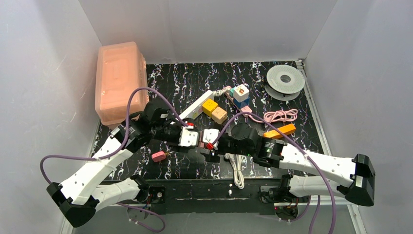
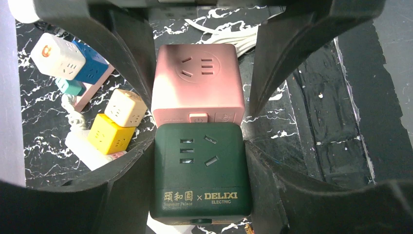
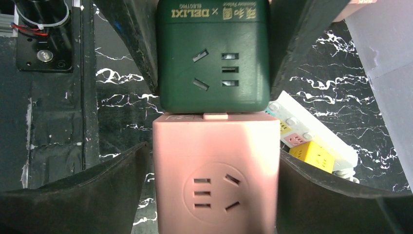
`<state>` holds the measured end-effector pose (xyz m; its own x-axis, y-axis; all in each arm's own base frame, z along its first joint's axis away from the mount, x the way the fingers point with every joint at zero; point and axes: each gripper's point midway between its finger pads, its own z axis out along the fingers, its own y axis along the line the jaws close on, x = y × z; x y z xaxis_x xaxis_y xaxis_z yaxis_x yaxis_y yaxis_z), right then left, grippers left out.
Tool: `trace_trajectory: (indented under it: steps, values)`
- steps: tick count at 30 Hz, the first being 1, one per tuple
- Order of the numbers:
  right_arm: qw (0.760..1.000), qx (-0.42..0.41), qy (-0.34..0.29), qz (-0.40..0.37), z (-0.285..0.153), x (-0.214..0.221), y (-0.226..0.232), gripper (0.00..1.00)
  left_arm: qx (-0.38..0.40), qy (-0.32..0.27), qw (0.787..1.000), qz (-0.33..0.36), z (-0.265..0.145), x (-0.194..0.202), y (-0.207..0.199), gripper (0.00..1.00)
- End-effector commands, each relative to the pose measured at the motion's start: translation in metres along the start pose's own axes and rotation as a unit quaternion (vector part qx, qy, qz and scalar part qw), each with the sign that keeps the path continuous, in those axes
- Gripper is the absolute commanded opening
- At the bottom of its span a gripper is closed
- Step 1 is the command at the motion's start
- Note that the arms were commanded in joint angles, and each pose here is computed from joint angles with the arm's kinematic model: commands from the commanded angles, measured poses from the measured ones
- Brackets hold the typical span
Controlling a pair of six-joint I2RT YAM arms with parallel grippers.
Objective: Pull the plug off the socket
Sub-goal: Remove the plug from the socket.
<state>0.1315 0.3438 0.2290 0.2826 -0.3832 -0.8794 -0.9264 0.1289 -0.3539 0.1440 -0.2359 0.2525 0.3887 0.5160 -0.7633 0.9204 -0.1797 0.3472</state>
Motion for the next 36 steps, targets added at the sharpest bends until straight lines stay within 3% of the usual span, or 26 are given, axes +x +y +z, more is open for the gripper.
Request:
trace_trajectory:
  steps: [1, 6, 9, 10, 11, 14, 15, 22, 36]
  values:
    - [0.999, 0.007, -0.032, 0.003, 0.007, -0.016, -0.004, 0.92, -0.020, -0.052, 0.998, 0.037, -0.017, -0.036, 0.007, 0.00]
    - [0.999, 0.013, -0.036, 0.003, 0.012, -0.025, -0.009, 0.90, -0.021, -0.053, 0.998, 0.038, -0.018, -0.037, 0.006, 0.00]
    - [0.999, 0.006, -0.034, 0.001, 0.014, -0.027, -0.008, 0.81, -0.022, -0.052, 0.998, 0.037, -0.018, -0.036, 0.005, 0.00]
    - [0.999, 0.003, -0.033, 0.001, 0.014, -0.027, -0.007, 0.73, -0.022, -0.052, 0.998, 0.037, -0.018, -0.035, 0.005, 0.00]
    - [1.000, 0.001, -0.031, 0.001, 0.014, -0.027, -0.007, 0.58, -0.022, -0.051, 0.998, 0.038, -0.018, -0.035, 0.005, 0.00]
    - [1.000, 0.001, -0.027, 0.005, 0.012, -0.027, -0.007, 0.05, -0.022, -0.050, 0.998, 0.041, -0.018, -0.035, 0.006, 0.00]
    - [1.000, 0.002, -0.025, 0.007, 0.011, -0.026, -0.007, 0.01, -0.021, -0.049, 0.998, 0.042, -0.017, -0.034, 0.005, 0.00]
    - [1.000, -0.009, -0.012, 0.002, -0.006, -0.023, -0.003, 0.01, -0.021, -0.038, 0.997, 0.057, -0.015, -0.028, 0.005, 0.00]
    - [0.997, 0.013, 0.073, 0.008, -0.045, 0.021, -0.001, 0.01, -0.015, 0.009, 0.995, 0.096, -0.024, -0.015, 0.006, 0.00]
